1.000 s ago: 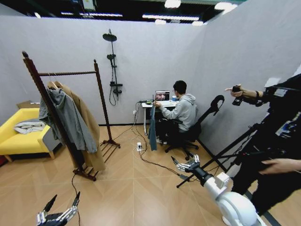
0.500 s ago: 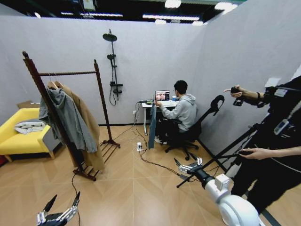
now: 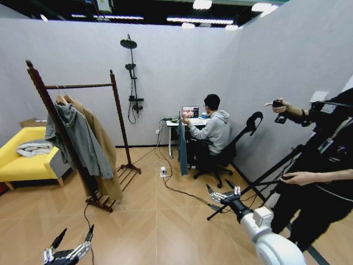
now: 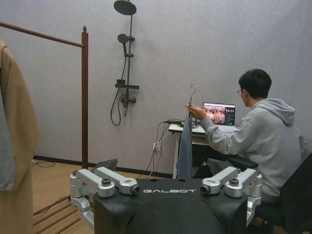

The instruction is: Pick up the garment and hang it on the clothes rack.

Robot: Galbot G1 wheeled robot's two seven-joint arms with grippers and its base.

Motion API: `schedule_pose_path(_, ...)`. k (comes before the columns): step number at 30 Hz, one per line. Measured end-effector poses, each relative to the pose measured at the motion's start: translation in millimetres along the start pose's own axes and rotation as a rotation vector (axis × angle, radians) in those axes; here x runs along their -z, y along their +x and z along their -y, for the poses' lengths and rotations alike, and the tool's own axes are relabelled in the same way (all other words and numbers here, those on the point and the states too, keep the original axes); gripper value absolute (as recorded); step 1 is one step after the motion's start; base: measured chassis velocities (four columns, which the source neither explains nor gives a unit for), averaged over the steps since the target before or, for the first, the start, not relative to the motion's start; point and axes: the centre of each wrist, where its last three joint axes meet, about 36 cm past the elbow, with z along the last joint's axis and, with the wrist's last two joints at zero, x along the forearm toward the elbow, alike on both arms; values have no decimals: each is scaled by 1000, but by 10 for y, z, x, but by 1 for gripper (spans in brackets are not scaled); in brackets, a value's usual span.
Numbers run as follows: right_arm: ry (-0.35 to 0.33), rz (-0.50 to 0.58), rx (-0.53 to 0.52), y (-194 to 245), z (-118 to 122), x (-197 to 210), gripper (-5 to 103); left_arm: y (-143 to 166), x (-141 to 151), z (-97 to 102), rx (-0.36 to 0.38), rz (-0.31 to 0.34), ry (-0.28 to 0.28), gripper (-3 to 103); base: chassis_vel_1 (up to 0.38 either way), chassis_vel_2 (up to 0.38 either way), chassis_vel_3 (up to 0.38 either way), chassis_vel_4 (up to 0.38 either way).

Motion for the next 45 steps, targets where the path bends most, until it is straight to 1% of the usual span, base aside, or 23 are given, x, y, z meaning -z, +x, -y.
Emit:
schedule_pose_path(6, -11, -19, -22, -25, 4, -53, 100, 0, 0, 0, 0, 0, 0, 100, 0, 0, 0, 0)
schedule_pose_path(8, -31, -19, -63, -65, -30, -94, 100, 0, 0, 0, 0, 0, 0, 100, 0, 0, 0, 0)
schedule_pose_path(9, -31, -19, -63, -65, -30, -94, 100, 0, 0, 0, 0, 0, 0, 100, 0, 0, 0, 0)
schedule_pose_path(11, -49, -10, -117, -103, -57, -123, 100, 0, 0, 0, 0, 0, 0, 100, 0, 0, 0, 0)
schedule_pose_path(14, -50, -2, -132, -113, -43, -151, 100, 0, 0, 0, 0, 0, 0, 100, 0, 0, 0, 0)
schedule_pose_path(24, -42, -11, -106, -93, -73, -167, 100, 0, 0, 0, 0, 0, 0, 100, -104, 93, 85, -90)
schedule_pose_path(45, -38, -12, -95, -55, -76, -181, 100, 0, 0, 0, 0, 0, 0, 100, -248, 253, 254, -250)
